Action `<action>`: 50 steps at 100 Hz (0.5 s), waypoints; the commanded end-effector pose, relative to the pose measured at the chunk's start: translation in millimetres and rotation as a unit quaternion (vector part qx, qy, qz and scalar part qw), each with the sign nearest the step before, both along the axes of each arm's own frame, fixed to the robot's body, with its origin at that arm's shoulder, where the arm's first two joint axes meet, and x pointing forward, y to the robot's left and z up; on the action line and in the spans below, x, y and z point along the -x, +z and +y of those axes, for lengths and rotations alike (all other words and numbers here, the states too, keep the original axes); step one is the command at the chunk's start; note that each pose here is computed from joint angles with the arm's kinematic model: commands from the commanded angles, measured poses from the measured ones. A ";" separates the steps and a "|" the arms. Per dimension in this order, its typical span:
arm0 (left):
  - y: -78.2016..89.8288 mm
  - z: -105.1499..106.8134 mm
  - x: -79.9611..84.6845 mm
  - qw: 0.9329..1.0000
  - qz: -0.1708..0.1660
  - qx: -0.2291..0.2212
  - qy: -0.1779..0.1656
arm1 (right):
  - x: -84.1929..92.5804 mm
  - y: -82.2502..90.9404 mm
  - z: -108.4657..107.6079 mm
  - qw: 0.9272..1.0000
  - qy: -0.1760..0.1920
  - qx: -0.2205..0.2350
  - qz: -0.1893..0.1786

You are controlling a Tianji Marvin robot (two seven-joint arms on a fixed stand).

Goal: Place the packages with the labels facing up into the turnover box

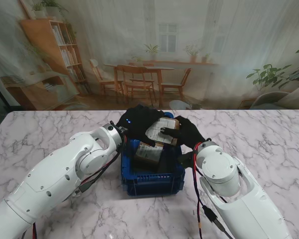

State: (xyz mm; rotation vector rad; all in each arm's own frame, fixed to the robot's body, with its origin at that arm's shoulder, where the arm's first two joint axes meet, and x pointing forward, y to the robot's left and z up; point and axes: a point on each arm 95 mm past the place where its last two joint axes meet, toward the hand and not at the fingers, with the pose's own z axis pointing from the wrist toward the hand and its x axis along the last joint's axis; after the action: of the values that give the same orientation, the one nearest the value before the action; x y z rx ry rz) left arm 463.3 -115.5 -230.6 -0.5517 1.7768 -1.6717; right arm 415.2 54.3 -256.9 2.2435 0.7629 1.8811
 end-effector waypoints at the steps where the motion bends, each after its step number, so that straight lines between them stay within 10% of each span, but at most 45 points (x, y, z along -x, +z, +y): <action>1: -1.5 5.3 -2.9 1.000 0.007 -0.004 0.011 | 0.6 -0.5 -1.2 1.000 -0.003 -0.002 0.007; 50: -1.5 4.8 -3.4 1.000 0.015 -0.005 0.015 | 1.9 -1.2 0.8 1.000 0.005 -0.016 0.015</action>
State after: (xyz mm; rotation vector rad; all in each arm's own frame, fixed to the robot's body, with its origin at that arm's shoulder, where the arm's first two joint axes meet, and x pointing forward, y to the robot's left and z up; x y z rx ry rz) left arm 465.4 -112.0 -231.7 -0.5805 1.7758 -1.6592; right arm 414.9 55.6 -255.6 2.2864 0.7534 1.8813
